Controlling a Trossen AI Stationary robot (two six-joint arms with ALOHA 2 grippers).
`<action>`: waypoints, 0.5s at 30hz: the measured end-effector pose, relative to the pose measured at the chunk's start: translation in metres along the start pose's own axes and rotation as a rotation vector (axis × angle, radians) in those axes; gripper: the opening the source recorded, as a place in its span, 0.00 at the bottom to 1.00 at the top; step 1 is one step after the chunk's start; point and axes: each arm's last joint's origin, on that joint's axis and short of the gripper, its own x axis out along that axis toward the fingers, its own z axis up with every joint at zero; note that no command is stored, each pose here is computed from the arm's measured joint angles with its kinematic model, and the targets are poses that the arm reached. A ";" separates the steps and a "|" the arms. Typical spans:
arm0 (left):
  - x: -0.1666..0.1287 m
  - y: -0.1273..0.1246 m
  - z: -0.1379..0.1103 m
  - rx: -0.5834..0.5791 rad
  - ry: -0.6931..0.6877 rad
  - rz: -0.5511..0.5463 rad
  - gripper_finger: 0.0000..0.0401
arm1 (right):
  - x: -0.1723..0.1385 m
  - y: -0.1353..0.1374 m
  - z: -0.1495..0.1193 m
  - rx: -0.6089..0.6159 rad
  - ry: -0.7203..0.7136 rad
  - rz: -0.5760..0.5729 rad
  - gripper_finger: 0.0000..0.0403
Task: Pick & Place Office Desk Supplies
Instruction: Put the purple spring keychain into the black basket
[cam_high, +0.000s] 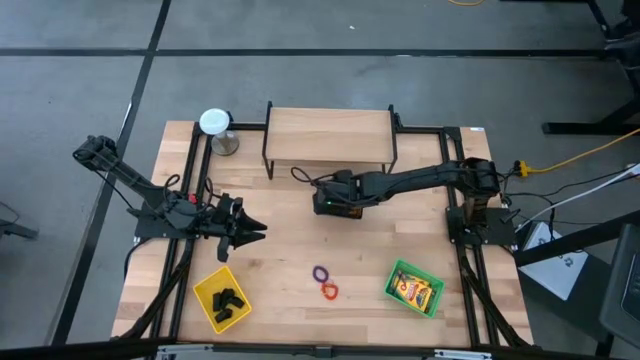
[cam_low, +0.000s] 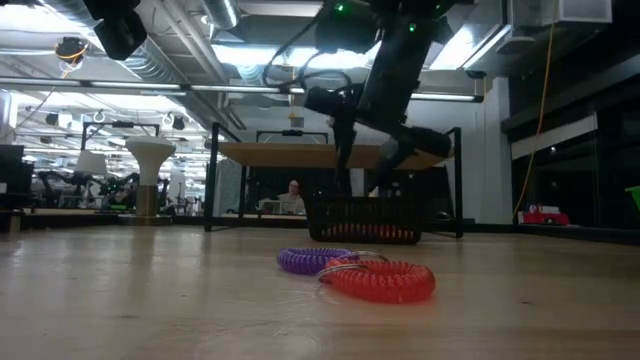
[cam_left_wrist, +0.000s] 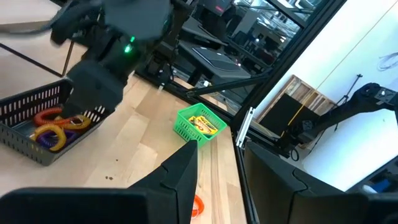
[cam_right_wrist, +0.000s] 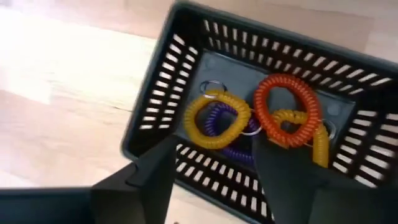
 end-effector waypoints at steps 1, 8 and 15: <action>0.000 0.000 0.000 -0.002 0.000 0.000 0.32 | -0.004 0.001 0.000 0.000 -0.011 0.011 0.54; 0.000 0.000 0.000 -0.001 0.001 0.000 0.32 | -0.033 0.034 -0.008 -0.045 -0.067 0.367 0.55; 0.000 0.000 0.000 0.006 0.000 0.000 0.32 | -0.045 0.044 -0.059 -0.214 0.037 0.434 0.49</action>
